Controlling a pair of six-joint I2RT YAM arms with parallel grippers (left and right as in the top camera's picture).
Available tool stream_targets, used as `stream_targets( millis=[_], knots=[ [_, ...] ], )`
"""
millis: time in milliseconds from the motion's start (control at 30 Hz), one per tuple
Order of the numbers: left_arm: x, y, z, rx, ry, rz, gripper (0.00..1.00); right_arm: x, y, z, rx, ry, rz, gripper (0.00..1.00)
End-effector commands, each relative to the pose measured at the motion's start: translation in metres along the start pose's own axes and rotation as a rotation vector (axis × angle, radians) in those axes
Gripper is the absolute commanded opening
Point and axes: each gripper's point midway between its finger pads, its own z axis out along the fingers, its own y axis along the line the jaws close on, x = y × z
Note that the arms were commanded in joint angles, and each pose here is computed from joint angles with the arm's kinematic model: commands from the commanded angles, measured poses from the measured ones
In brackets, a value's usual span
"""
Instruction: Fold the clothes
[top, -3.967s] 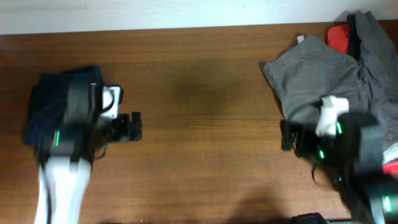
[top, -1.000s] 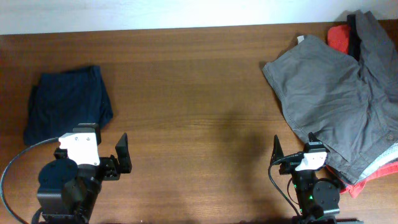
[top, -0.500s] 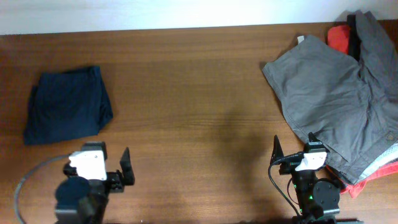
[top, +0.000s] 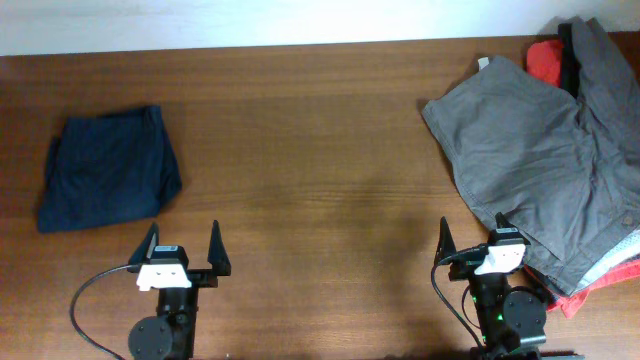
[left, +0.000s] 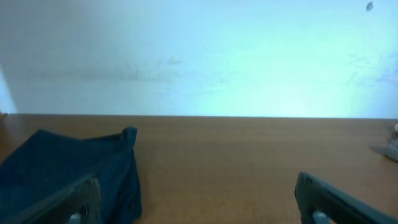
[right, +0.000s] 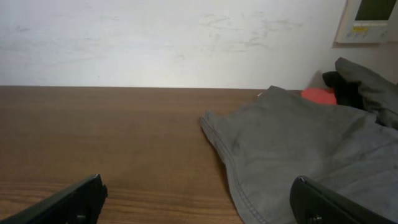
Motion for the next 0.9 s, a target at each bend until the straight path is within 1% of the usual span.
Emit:
stream_targets(
  millis=[0,100,867],
  knots=[
    [0.013,0.001,0.001,-0.007,0.019,0.020,0.99,0.002,-0.002,0.000,0.007,0.004,-0.006,0.99],
    [0.035,0.002,-0.001,-0.006,0.108,0.024,0.99,0.002,-0.002,0.000,0.007,0.004,-0.006,0.99],
    [0.036,0.001,-0.001,-0.004,0.112,0.024,0.99,0.002,-0.002,0.000,0.007,0.004,-0.006,0.99]
  ],
)
